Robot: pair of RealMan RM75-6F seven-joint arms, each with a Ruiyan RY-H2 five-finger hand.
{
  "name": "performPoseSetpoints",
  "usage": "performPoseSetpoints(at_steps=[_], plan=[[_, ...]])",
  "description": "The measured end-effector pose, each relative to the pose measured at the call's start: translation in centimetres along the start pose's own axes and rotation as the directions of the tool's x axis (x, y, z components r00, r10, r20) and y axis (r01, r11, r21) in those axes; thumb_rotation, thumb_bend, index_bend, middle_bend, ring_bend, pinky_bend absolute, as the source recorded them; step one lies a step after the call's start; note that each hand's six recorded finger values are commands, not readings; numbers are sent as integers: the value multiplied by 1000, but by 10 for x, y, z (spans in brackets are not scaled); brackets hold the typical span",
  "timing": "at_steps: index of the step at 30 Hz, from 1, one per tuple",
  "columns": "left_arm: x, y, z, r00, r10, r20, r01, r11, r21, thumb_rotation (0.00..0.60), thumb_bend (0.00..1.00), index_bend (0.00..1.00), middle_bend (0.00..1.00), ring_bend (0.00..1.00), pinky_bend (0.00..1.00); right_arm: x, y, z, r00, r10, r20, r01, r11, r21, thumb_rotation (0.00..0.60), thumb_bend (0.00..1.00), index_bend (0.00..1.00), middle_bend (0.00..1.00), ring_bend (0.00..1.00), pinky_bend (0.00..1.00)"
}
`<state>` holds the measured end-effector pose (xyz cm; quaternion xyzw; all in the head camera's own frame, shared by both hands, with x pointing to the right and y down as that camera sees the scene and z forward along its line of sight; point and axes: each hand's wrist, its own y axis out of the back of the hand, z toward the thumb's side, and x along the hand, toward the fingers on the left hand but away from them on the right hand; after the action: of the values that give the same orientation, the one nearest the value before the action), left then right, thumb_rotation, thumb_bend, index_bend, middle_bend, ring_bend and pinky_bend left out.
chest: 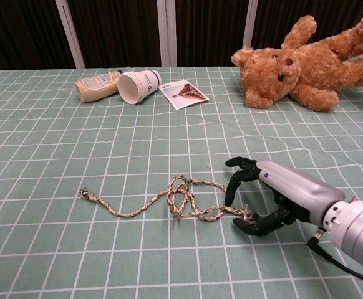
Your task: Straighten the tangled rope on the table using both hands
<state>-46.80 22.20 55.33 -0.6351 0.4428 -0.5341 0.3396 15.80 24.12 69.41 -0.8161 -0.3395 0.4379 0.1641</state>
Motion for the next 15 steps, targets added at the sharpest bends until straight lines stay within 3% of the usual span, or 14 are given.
performPoseSetpoints(at_steps=[15], plan=[[0,0,0,1000,-1,0,1,1000,-1,600,46,6,0,0,0,-1,0,-3,1000,-8,21,8,1000,-4,600,364,605,156,0,0]])
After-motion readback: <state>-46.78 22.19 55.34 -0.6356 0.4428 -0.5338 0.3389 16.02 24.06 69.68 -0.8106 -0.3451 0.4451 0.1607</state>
